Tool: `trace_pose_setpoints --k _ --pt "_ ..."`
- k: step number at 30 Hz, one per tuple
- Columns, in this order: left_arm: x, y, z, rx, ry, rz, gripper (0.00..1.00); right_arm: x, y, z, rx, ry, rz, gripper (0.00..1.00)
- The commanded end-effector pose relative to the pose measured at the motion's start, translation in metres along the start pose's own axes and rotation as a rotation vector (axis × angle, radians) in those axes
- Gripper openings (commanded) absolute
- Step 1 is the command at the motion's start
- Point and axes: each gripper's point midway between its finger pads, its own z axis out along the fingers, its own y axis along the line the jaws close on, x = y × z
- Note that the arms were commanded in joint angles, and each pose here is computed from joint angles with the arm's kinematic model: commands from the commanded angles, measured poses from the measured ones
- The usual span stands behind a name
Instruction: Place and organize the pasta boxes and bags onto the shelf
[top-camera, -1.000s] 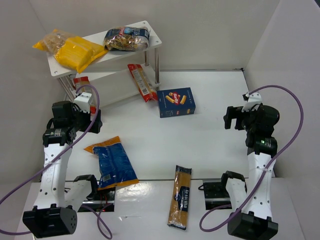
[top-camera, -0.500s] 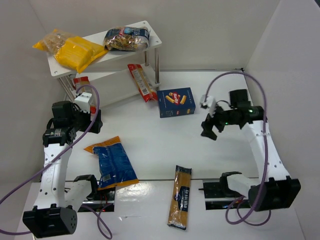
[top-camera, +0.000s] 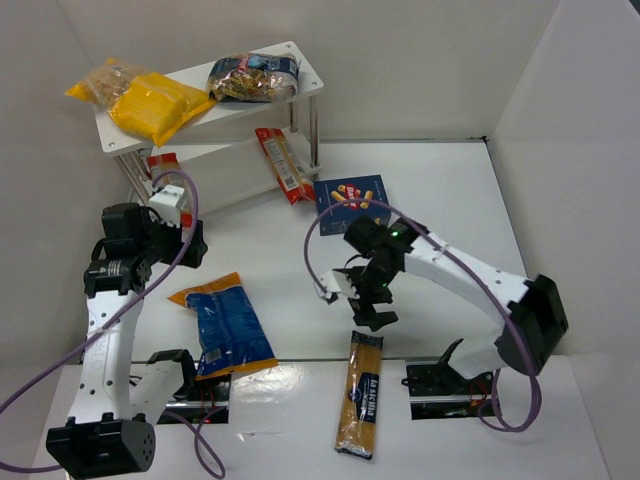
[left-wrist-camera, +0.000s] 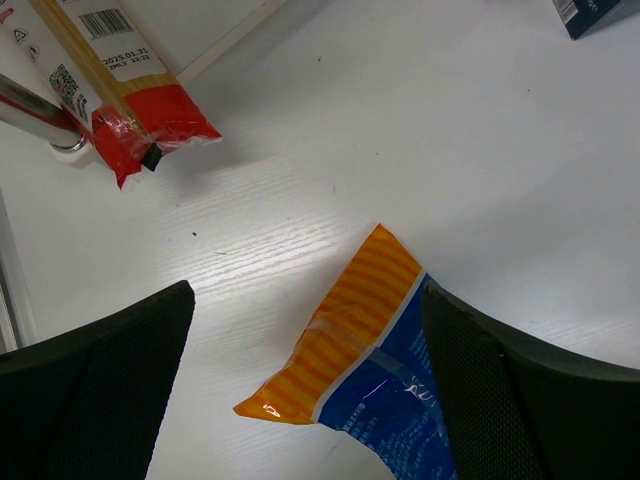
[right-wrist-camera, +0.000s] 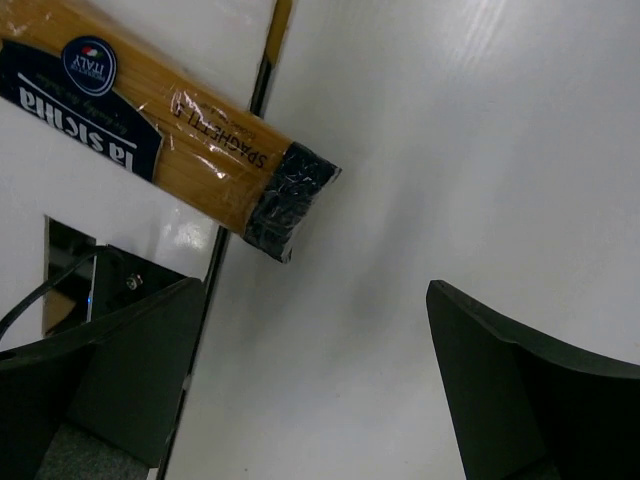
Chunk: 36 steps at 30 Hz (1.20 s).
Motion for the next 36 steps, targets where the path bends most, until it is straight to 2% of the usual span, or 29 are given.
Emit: trace_pose_setpoints --k 1,8,12,15,19,23,27,36 --pt "-0.004 0.003 0.001 0.009 -0.018 0.012 0.99 0.004 -0.012 0.017 -0.003 0.069 -0.091 1.00" --pt "-0.001 0.005 0.006 0.014 0.001 0.014 0.99 -0.001 -0.037 0.035 0.078 0.035 -0.165 1.00" --pt "0.000 0.005 0.008 0.016 0.010 0.011 0.99 0.006 -0.041 0.051 0.065 0.042 -0.148 1.00" --pt "0.000 0.003 0.008 0.025 0.007 0.011 0.99 0.004 -0.035 0.063 -0.010 0.013 -0.132 1.00" --pt "0.000 0.003 0.008 0.025 0.007 0.011 0.99 0.008 -0.017 0.071 -0.159 0.038 -0.159 1.00" --pt "0.003 0.002 0.010 0.038 0.021 0.013 0.99 0.006 0.013 0.078 -0.302 0.071 -0.242 1.00" --pt "0.003 0.002 0.010 0.038 0.021 0.013 0.99 0.002 0.026 0.083 -0.340 0.118 -0.333 1.00" --pt "0.005 0.002 0.012 0.041 0.030 0.010 0.99 0.017 0.038 0.105 -0.412 0.186 -0.360 0.99"
